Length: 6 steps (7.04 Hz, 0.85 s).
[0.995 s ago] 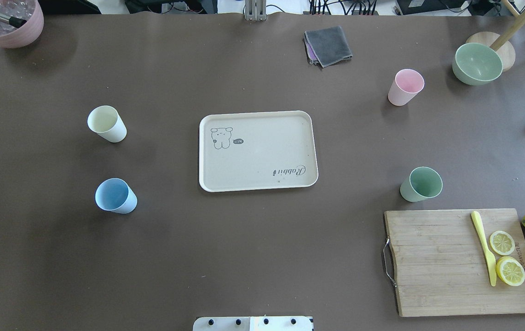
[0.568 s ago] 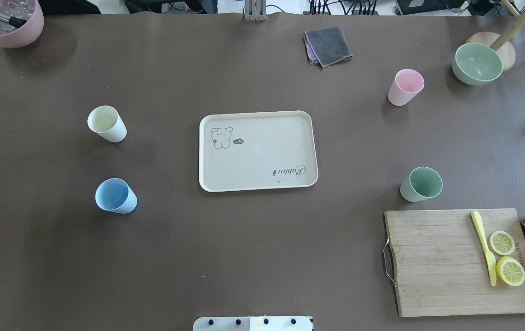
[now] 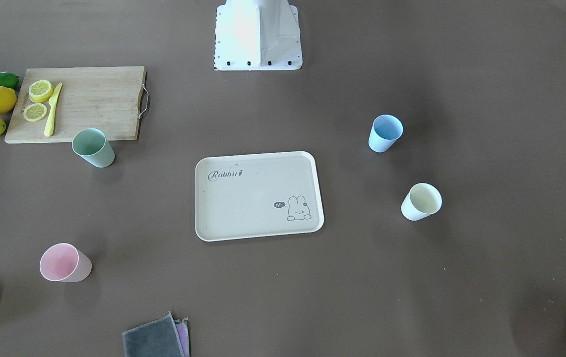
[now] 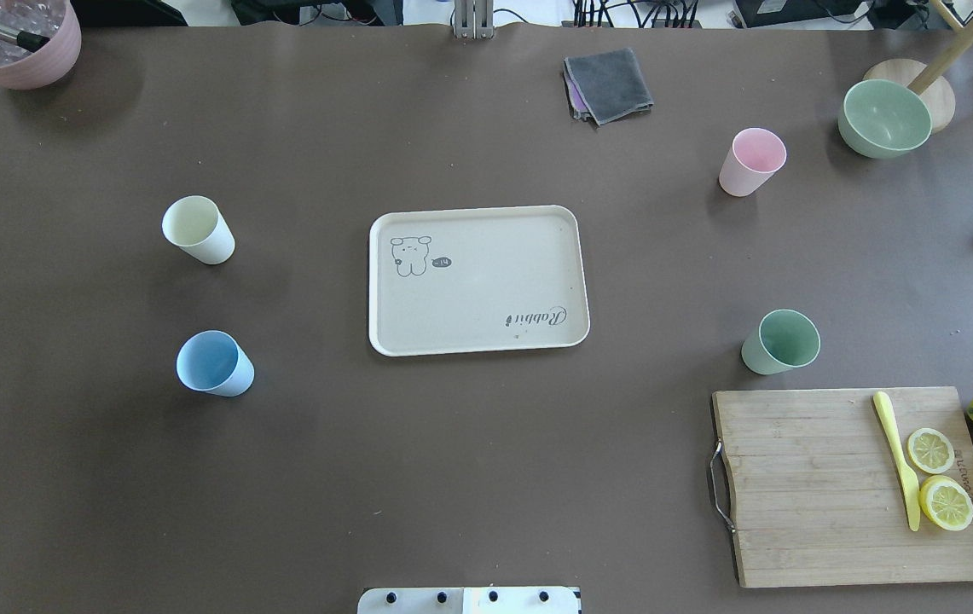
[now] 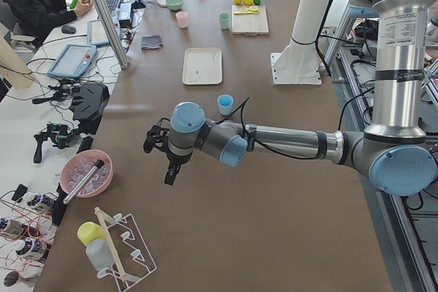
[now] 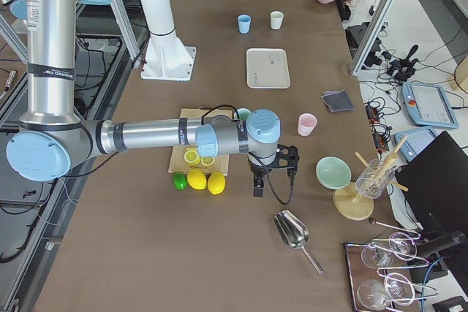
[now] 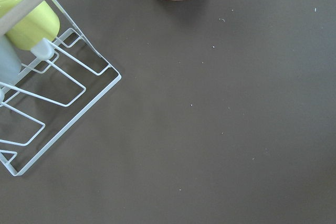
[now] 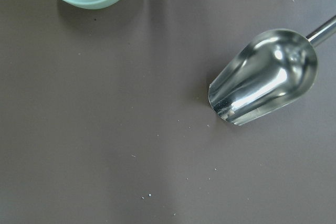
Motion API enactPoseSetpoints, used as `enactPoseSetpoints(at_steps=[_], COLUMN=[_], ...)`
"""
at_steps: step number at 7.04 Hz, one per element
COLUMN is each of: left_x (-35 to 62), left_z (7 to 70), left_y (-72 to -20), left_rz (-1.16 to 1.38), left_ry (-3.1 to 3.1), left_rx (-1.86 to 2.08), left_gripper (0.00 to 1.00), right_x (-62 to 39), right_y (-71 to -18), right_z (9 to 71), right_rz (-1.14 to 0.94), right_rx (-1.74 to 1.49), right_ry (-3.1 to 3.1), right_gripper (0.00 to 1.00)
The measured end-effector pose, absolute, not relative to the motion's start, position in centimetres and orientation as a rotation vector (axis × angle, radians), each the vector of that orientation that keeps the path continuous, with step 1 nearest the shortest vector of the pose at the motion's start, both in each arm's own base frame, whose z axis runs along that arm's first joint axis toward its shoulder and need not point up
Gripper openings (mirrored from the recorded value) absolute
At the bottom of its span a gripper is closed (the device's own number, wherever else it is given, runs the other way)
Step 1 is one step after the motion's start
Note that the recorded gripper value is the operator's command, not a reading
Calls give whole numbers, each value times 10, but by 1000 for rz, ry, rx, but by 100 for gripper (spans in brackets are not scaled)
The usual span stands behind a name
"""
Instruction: Place all cups on tray
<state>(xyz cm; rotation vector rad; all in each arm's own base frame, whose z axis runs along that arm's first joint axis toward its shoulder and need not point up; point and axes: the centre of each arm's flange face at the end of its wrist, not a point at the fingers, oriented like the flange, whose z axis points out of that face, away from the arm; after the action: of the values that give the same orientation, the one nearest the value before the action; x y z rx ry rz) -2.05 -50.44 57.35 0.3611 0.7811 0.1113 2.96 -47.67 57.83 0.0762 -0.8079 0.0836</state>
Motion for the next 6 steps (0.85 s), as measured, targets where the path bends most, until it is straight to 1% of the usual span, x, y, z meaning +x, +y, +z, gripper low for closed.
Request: enactPoseSetpoints(at_steps=[2, 4, 6], left_x=[7, 31, 75], left_z=[546, 519, 496], left_y=[-508, -517, -526], left_rz=[170, 200, 114], left_ry=[819, 859, 922], left_rx=[447, 497, 432], left_gripper=[98, 98, 98], right_x=[26, 11, -23], right_y=[-487, -495, -496], right_z=[552, 537, 529], right_rz=[66, 88, 27], right_rx=[158, 162, 180], right_ry=[-820, -842, -865], right_gripper=[100, 100, 100])
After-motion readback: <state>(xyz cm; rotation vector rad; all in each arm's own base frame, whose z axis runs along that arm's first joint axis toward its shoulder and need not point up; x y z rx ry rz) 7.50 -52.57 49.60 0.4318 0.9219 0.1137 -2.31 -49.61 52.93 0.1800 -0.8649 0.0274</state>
